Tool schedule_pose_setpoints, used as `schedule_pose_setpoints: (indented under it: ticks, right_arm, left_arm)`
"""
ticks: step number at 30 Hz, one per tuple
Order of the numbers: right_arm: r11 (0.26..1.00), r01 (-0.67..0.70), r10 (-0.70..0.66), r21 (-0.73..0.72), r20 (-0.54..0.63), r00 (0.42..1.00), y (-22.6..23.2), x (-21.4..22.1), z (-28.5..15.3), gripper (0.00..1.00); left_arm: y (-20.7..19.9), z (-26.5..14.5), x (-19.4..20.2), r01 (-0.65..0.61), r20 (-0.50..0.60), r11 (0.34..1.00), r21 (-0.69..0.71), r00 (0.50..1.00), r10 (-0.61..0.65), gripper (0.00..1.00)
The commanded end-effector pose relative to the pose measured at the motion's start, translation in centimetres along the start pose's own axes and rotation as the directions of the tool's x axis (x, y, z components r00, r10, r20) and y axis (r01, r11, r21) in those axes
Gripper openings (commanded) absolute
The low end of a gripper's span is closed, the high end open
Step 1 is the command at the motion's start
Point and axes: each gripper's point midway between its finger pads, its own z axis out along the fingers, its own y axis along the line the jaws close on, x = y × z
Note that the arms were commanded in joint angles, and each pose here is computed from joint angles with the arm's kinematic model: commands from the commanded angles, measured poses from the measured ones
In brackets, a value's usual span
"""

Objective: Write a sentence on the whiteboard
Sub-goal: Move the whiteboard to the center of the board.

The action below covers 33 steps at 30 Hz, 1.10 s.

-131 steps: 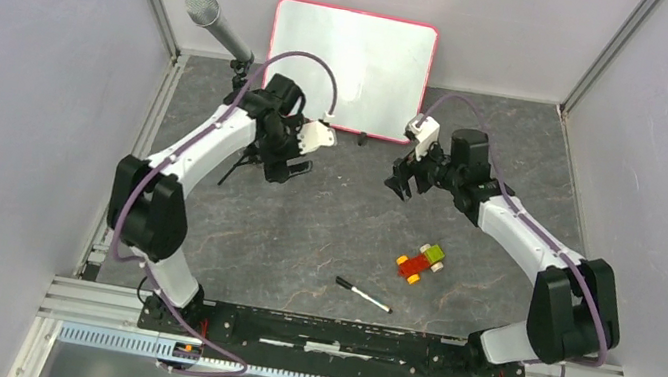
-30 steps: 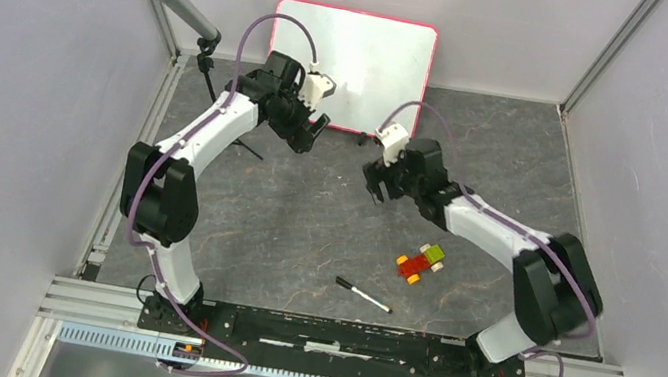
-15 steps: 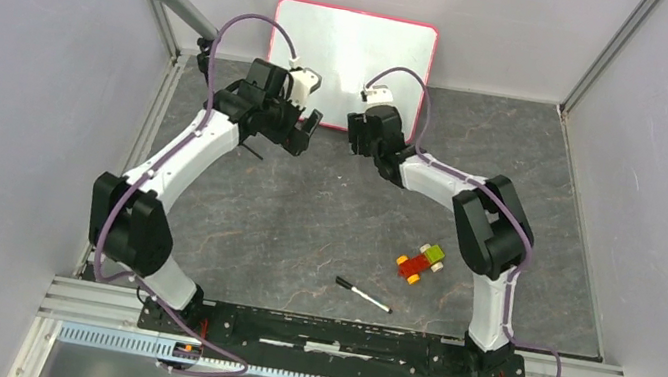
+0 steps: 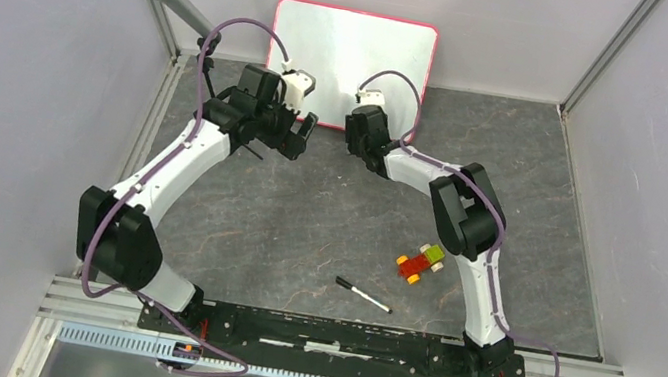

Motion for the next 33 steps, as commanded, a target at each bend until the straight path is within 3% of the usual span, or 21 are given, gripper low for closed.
schedule_pose_setpoints:
  ticks: [1,6,9,20,27,33]
  right_arm:
    - [0.999,-0.032,0.030,0.043,0.047,0.998,0.1,-1.8,1.1,0.60]
    - [0.997,-0.036,0.032,0.070,0.050,0.998,-0.2,-1.6,2.1,0.56]
    - [0.995,-0.042,0.038,0.087,0.044,0.998,-1.0,-1.3,2.5,0.48]
    - [0.998,0.017,-0.018,0.053,0.005,1.000,-2.8,0.5,-0.7,0.00]
    - [0.998,0.060,-0.062,-0.033,-0.054,0.997,-3.3,3.6,-4.4,0.00]
    - [0.963,0.123,-0.143,-0.238,-0.069,0.987,-1.4,6.7,-8.0,0.00]
  left_arm:
    - [-0.4,-1.6,-2.1,0.048,0.095,0.999,0.003,0.994,-0.049,1.00]
    - [-0.7,-2.1,-2.2,0.060,0.101,0.998,0.015,0.993,-0.062,1.00]
    - [-0.8,-2.3,-2.0,0.057,0.092,0.998,0.018,0.994,-0.058,1.00]
    - [-1.4,-3.2,-1.6,0.023,0.085,0.998,0.050,0.996,-0.027,1.00]
    - [-2.8,-3.8,-1.2,-0.013,0.080,0.995,0.103,0.997,0.004,1.00]
    - [-5.7,-4.8,0.1,-0.164,0.054,0.967,0.197,0.986,0.156,1.00]
